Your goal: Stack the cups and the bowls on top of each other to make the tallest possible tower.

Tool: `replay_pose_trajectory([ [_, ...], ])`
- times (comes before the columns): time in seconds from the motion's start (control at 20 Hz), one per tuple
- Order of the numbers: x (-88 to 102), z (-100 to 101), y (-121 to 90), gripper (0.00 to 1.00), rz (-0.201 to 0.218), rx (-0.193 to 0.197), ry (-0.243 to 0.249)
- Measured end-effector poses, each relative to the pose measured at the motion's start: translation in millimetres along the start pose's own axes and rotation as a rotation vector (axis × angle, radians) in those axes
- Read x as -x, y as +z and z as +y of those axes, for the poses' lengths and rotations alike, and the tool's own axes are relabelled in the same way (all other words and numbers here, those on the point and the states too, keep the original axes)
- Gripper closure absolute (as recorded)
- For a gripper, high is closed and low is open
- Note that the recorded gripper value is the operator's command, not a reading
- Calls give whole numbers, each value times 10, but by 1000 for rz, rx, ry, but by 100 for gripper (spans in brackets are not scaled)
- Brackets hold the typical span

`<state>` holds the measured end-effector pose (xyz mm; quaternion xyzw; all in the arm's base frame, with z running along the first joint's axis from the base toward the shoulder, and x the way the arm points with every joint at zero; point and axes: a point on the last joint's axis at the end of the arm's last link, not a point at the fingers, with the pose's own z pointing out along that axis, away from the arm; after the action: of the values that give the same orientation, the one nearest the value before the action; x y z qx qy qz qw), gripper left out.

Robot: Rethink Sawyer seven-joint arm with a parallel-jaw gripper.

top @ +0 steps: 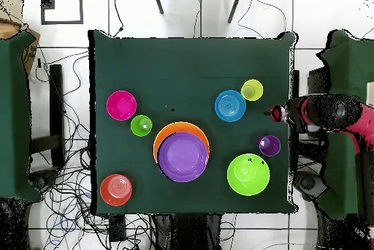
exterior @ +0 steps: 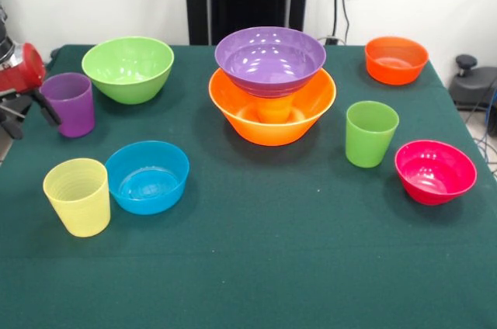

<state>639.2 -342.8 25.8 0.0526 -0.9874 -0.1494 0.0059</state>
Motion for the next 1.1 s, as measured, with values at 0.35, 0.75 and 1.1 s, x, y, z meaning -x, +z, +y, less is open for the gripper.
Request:
replay_pose_trajectory([
  [0.35,33,-85,72,0,-8,2,10],
  [0.75,110,-102,208,0,-4,0,18],
  [1.1,225,-65,428,0,13,-6,21],
])
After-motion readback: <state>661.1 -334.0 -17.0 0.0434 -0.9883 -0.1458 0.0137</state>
